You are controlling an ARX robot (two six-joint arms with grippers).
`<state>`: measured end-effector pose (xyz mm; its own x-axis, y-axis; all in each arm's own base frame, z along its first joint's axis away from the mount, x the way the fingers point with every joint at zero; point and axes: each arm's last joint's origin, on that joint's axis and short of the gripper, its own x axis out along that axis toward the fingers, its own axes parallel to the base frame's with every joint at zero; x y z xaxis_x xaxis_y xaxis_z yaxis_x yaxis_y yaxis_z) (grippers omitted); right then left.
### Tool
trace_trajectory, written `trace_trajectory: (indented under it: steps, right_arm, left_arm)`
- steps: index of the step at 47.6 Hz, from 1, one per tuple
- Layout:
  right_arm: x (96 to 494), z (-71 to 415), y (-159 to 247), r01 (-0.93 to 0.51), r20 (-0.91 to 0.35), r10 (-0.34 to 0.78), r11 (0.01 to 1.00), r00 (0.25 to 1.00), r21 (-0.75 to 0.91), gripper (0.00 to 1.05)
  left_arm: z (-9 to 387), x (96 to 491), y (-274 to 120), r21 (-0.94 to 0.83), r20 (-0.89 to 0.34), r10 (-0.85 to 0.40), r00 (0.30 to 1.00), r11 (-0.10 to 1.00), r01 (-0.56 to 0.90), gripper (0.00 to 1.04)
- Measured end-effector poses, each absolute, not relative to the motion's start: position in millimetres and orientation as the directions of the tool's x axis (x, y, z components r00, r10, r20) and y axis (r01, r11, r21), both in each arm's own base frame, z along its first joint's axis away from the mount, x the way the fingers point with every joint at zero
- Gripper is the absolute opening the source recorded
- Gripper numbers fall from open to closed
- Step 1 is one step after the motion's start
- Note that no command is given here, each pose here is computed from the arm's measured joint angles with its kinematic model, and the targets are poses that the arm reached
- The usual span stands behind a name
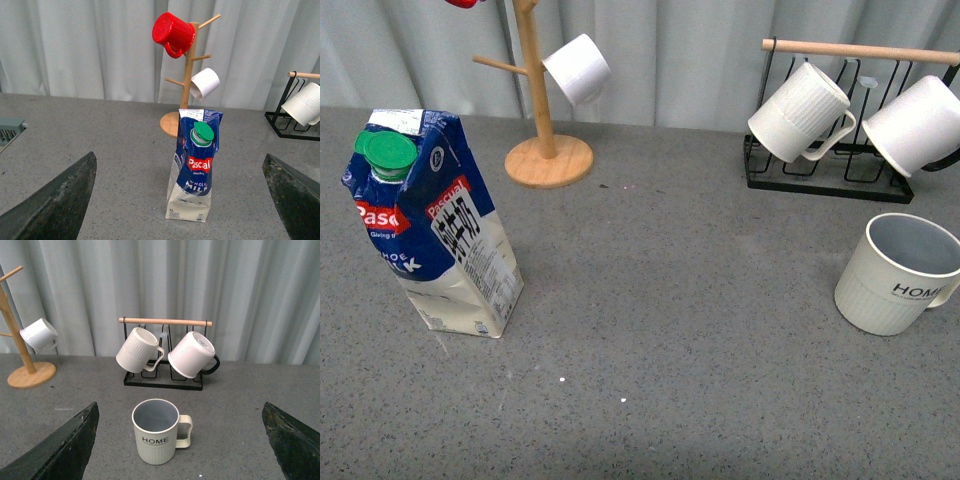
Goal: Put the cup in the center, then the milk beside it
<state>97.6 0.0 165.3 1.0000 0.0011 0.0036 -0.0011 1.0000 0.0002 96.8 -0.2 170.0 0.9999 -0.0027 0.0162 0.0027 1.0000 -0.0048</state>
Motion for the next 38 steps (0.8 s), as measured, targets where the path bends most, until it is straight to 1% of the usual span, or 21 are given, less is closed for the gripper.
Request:
trace_trajectory:
  steps: [38]
  right_arm:
    - [97.6,165.3,0.0,-0.001,0.004,0.001,1.000,1.000,0.000,0.95]
  left_arm:
    - [170.0,96.8,-0.2,-0.005,0.016,-0.002,1.000,1.000,0.002,0.98]
